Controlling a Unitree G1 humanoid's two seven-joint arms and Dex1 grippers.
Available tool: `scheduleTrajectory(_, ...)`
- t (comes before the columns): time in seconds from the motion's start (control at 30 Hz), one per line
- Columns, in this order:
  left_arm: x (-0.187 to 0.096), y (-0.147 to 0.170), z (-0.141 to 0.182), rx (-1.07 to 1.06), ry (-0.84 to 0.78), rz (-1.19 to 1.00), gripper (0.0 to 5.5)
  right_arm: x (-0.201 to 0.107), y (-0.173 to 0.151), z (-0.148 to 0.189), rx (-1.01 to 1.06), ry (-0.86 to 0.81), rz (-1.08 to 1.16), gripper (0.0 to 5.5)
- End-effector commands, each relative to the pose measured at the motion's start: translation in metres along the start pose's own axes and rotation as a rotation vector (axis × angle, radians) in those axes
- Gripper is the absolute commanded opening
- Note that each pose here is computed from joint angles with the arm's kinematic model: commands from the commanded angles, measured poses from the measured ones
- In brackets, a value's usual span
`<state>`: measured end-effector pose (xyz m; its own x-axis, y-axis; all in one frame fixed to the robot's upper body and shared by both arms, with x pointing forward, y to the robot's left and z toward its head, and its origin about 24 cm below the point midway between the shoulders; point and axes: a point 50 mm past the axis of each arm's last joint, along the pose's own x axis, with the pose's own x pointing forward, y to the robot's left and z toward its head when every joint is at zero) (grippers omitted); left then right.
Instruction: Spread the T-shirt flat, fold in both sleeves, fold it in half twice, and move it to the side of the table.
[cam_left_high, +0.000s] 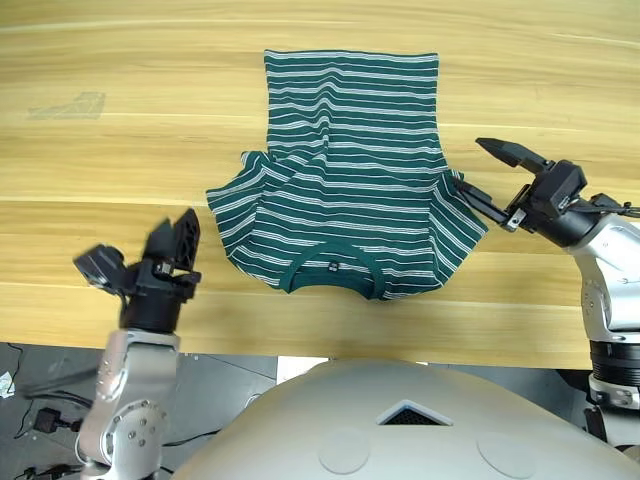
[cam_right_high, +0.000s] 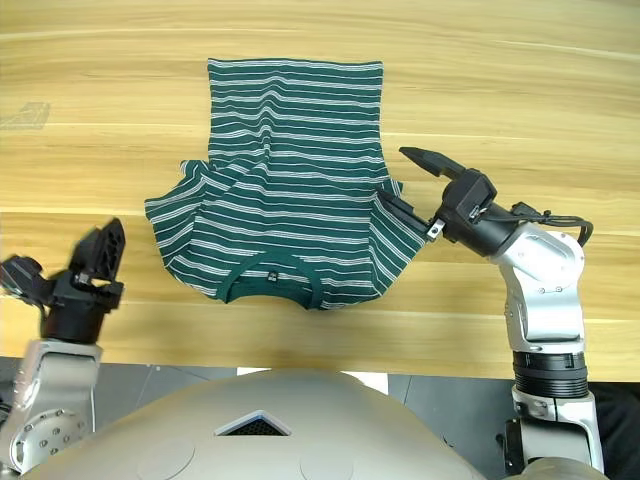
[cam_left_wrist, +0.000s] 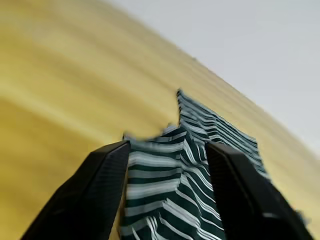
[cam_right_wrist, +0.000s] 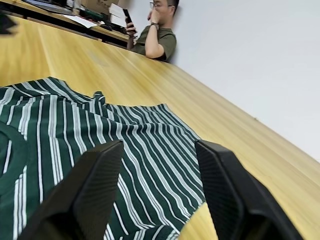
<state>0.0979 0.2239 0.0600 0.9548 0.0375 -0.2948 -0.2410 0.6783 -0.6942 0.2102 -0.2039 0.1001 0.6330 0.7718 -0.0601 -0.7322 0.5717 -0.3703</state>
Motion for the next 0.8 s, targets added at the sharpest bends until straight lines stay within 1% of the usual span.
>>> scheduleTrajectory(0.03,0.008,0.013,-0.009,-0.163,0.021,0.087,2.79,-0.004,0.000,0.001,-0.011,0.002,-0.018,2.65)
scheduleTrajectory(0.13,0.022,0.016,-0.014,-0.224,0.032,0.073,2.79,-0.005,0.002,-0.001,-0.013,0.010,-0.020,2.65)
scheduleTrajectory(0.2,0.034,0.019,-0.016,-0.223,0.040,0.071,2.79,-0.005,0.002,-0.002,-0.017,0.015,-0.017,2.65)
scheduleTrajectory(0.4,0.065,0.029,-0.014,-0.177,0.044,0.061,2.79,-0.003,0.003,-0.002,-0.027,0.021,-0.007,2.65)
scheduleTrajectory(0.53,0.084,0.033,-0.007,-0.145,0.011,0.062,2.79,0.000,0.000,0.004,-0.038,0.019,-0.005,2.65)
scheduleTrajectory(0.73,0.096,0.035,-0.009,-0.142,0.018,0.041,2.79,0.009,-0.001,0.014,-0.048,0.009,0.002,2.65)
scheduleTrajectory(0.8,0.100,0.037,-0.008,-0.140,0.014,0.043,2.47,0.012,0.000,0.017,-0.049,0.007,0.005,2.65)
